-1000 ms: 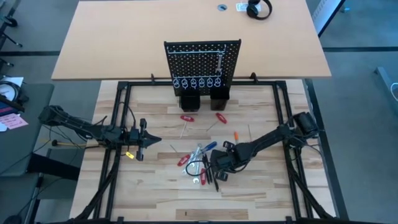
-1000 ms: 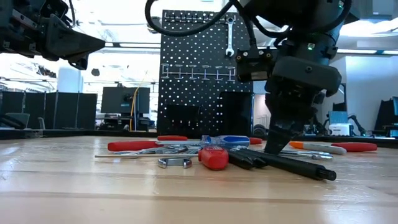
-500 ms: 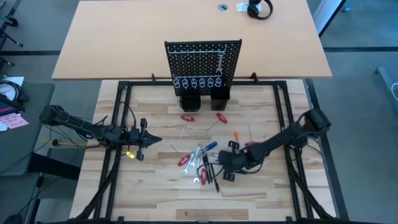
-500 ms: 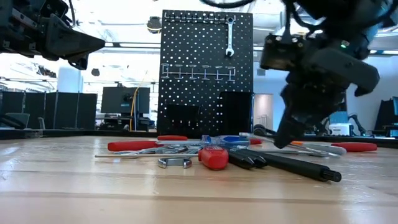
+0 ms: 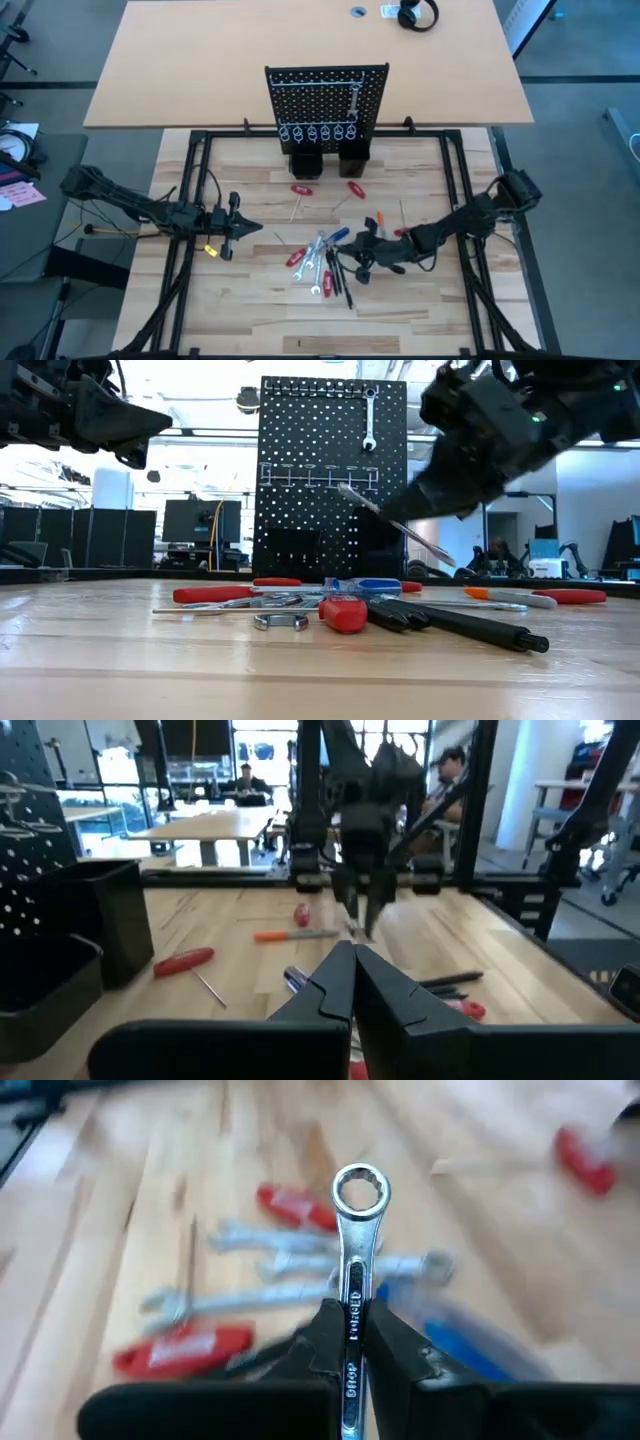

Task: Hang tools onto peg board
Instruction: Hang the wrench on the peg board

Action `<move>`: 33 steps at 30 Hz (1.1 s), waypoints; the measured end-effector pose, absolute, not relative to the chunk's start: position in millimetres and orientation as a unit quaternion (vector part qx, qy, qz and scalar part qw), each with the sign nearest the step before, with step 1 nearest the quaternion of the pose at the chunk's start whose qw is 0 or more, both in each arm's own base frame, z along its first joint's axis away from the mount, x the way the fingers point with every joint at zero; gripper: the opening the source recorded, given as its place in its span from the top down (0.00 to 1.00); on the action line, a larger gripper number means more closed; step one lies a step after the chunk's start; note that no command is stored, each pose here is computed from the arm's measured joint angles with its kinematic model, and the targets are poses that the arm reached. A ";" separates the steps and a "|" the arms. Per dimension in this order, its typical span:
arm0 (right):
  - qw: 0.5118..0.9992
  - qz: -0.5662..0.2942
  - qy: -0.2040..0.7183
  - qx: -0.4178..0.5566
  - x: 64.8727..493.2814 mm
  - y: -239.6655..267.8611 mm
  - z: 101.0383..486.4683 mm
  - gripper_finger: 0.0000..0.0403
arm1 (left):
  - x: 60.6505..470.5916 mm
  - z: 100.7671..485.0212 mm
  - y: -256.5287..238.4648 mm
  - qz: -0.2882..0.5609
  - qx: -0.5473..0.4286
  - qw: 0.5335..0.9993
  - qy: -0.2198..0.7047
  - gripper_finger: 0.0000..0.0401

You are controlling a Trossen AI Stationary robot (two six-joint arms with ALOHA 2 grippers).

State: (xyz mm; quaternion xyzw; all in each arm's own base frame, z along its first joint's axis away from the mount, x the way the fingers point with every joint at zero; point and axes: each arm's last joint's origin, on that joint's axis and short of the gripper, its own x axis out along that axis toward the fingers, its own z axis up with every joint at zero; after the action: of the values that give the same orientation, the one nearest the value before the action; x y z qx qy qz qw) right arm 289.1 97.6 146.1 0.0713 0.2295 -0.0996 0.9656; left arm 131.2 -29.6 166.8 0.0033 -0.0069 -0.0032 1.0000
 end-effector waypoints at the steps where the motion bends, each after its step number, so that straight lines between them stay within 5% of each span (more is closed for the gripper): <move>1: 0.968 -0.106 0.216 0.065 290.7 96.1 148.3 0.93 | 132.9 165.6 -30.1 -0.003 0.004 1.000 -0.004 1.00; 13: 0.989 -0.146 -0.011 -0.002 305.6 85.9 195.6 0.93 | 184.0 166.1 -37.6 0.014 0.048 0.999 0.019 0.97; 26: 0.972 -0.221 -0.045 -0.059 311.6 79.6 215.2 0.93 | 310.3 181.5 -39.6 0.047 0.121 0.992 0.009 0.49; 33: 0.970 -0.228 -0.037 -0.070 311.9 79.4 214.3 0.93 | 336.4 196.5 -31.1 0.103 0.116 0.988 -0.013 0.44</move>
State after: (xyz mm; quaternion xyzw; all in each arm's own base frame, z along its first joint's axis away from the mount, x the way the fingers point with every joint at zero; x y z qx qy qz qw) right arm 311.9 79.4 214.3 -0.0696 -0.0371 -0.2283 0.9704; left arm 336.4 -31.1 196.5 0.1163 -0.0133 0.1028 0.9878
